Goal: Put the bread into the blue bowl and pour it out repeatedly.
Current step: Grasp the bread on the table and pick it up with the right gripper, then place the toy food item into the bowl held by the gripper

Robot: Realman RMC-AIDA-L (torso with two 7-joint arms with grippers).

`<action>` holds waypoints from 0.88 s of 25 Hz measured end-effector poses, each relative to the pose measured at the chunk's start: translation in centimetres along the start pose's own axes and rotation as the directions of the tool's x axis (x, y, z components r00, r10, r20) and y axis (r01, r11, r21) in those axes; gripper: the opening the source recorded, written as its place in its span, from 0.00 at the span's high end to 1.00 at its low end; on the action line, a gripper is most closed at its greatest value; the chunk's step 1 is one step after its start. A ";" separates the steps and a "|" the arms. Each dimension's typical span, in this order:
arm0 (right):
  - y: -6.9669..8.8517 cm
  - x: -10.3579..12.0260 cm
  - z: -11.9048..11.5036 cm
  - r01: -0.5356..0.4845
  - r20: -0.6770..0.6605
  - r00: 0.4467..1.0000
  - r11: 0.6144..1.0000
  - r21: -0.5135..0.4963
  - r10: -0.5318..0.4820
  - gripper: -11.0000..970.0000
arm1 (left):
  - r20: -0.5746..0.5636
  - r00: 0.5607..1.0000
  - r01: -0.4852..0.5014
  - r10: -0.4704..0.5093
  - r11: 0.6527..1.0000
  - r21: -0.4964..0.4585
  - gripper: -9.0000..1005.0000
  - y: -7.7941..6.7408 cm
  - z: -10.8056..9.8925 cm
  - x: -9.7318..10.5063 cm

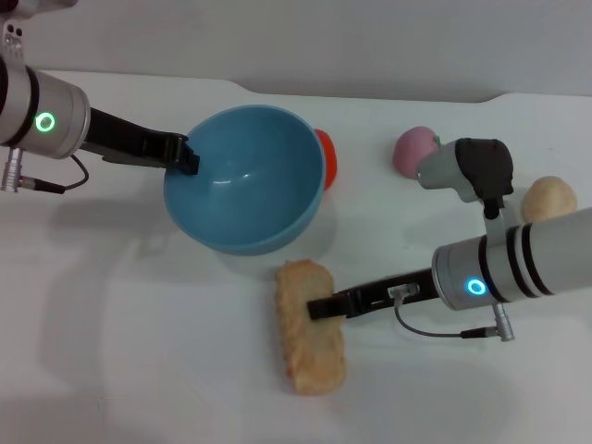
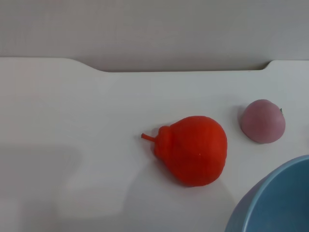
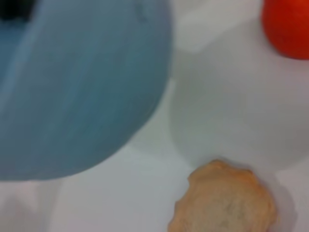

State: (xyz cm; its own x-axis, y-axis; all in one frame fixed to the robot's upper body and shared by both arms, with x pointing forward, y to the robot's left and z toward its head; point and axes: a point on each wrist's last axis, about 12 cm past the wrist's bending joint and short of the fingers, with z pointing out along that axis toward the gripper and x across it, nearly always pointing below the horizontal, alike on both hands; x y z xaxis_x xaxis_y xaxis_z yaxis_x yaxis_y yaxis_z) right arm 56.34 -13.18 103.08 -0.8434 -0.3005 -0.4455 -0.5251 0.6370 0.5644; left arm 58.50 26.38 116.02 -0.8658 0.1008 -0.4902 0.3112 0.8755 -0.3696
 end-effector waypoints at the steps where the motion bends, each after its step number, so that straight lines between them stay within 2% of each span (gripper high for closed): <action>1: 0.0 0.1 -0.1 0.008 0.004 1.000 1.000 -0.015 -0.008 0.59 | 0.000 1.000 0.000 0.000 1.000 0.000 0.97 0.0 0.0 0.0; 5: -0.6 0.8 -1.1 -0.002 0.044 0.999 0.998 -0.061 0.005 0.63 | -0.008 1.000 0.005 -0.005 1.000 0.002 0.97 0.1 0.1 0.2; 12: -2.6 2.5 -4.1 -0.050 0.161 0.984 0.990 -0.134 0.071 0.68 | -0.024 1.000 0.010 -0.009 1.000 0.007 0.97 0.1 0.5 0.3; 16: -4.3 4.0 -7.1 -0.077 0.266 0.956 0.979 -0.189 0.126 0.72 | -0.045 0.999 0.010 -0.010 1.000 0.014 0.97 0.0 0.8 0.3; 22: -6.7 7.1 -12.1 -0.106 0.432 0.880 0.969 -0.224 0.196 0.77 | -0.094 0.996 0.005 -0.002 1.000 0.031 0.97 -0.4 2.1 0.5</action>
State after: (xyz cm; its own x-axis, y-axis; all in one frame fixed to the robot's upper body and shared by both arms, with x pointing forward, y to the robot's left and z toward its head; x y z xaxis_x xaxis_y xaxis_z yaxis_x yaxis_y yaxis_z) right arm 52.46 -28.12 104.54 -0.7959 0.1674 -0.5818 -0.4449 0.4900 0.7497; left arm 58.73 25.09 114.29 -0.8995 0.1430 -0.4128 0.3186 0.8612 -0.3961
